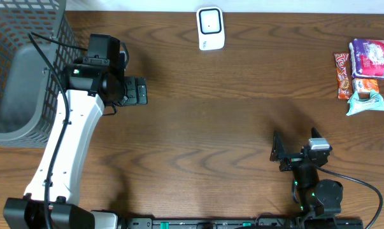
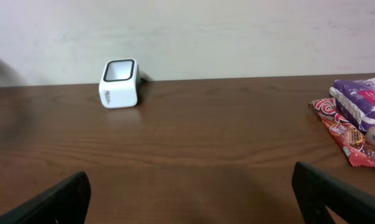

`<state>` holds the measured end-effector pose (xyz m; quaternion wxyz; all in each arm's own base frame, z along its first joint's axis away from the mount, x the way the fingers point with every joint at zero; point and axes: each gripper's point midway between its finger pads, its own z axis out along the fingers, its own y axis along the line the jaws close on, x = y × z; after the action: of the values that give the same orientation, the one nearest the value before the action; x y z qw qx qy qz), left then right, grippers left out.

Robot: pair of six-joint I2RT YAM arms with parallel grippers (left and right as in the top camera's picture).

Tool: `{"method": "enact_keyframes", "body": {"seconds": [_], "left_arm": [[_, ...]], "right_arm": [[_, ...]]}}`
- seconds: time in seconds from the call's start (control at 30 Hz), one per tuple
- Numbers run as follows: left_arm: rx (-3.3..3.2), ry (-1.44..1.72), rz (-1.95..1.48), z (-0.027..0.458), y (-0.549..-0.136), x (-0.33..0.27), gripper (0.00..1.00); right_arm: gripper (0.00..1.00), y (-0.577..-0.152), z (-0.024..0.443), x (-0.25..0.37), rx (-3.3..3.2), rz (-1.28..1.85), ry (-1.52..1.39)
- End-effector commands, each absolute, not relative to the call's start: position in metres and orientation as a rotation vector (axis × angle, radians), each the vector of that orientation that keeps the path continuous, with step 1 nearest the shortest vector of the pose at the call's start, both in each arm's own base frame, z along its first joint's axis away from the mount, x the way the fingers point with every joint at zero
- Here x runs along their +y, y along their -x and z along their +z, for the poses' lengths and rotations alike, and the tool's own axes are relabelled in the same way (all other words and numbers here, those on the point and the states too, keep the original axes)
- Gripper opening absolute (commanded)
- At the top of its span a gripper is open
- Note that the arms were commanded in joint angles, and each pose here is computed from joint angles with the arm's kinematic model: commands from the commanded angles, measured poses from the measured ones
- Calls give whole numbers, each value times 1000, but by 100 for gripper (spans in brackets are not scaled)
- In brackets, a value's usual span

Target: Scan the item barcode

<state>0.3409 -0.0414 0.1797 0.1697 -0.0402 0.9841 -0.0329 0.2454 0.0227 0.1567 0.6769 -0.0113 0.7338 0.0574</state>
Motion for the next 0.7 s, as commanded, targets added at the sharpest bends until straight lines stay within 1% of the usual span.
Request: {"method": "enact_keyframes", "body": {"seconds": [0.0,0.67], "left_arm": [[2804,131,-71,177,-340,-38,98],[2804,132,-71,177,-340,-38,98]], "right_arm": [[99,-245,155,20,1652,111,16],[99,-245,155,20,1652,103,26]]}}
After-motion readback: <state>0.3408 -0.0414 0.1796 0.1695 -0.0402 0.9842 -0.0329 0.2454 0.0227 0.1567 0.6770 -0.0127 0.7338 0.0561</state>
